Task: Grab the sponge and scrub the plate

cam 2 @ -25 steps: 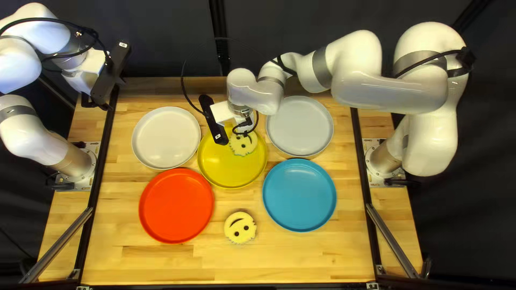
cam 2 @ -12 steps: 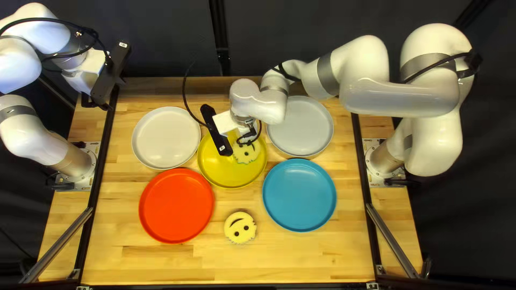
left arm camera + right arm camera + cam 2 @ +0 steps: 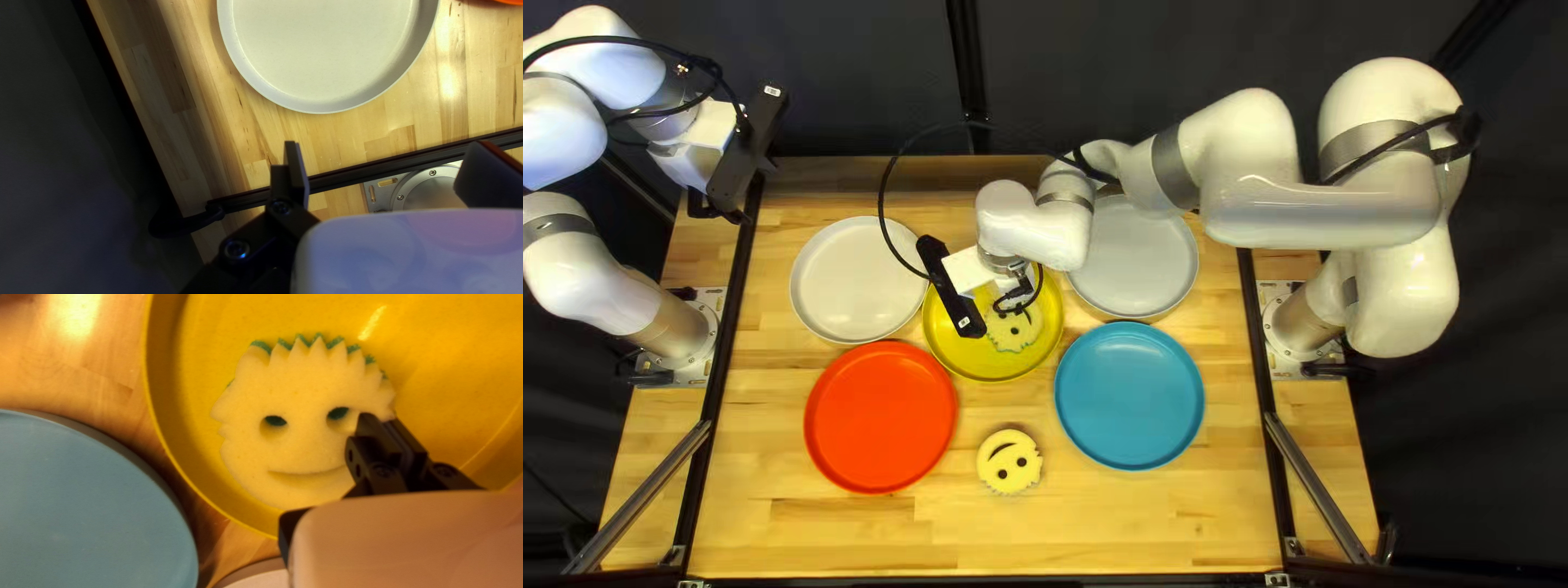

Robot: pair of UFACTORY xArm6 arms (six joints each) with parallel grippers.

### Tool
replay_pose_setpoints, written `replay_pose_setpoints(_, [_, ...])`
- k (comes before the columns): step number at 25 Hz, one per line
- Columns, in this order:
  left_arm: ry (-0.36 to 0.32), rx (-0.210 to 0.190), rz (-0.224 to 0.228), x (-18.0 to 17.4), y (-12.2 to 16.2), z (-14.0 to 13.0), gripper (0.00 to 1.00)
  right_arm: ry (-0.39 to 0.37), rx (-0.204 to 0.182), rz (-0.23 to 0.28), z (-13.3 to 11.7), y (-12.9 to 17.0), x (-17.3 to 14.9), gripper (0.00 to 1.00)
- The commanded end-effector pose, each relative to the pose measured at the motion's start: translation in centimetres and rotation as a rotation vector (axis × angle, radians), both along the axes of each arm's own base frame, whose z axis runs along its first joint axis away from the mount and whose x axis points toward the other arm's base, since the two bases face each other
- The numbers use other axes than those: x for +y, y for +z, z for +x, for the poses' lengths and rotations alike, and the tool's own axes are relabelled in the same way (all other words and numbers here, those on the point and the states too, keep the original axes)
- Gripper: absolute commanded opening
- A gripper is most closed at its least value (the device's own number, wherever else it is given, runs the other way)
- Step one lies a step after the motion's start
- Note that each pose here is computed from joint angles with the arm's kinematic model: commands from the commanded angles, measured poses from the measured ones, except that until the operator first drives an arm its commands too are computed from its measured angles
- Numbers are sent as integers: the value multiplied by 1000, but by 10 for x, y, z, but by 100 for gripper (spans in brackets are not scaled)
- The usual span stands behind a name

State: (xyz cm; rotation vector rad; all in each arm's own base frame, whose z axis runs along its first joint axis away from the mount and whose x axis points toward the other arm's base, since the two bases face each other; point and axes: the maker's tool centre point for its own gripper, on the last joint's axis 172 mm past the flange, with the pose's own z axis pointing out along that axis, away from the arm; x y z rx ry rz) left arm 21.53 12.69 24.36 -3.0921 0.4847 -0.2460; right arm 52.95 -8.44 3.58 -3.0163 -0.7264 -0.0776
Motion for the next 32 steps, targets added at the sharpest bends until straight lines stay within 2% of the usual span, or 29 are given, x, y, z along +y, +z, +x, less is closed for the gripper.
replay_pose_setpoints(1, [0,0,0,0,0,0,100,-13,5,8,0,1,-22,0])
replay_pose_setpoints(5, [0,0,0,0,0,0,100,-21,4,9,-5,5,-23,0])
replay_pose_setpoints(14, [0,0,0,0,0,0,100,2,-6,-9,-8,7,42,0])
replay_pose_setpoints(21, [0,0,0,0,0,0,100,16,4,-20,-2,6,70,0])
replay_pose_setpoints(25, [0,0,0,0,0,0,100,12,10,-25,4,4,61,0])
replay_pose_setpoints(32, [0,0,0,0,0,0,100,-39,26,-6,18,7,0,0])
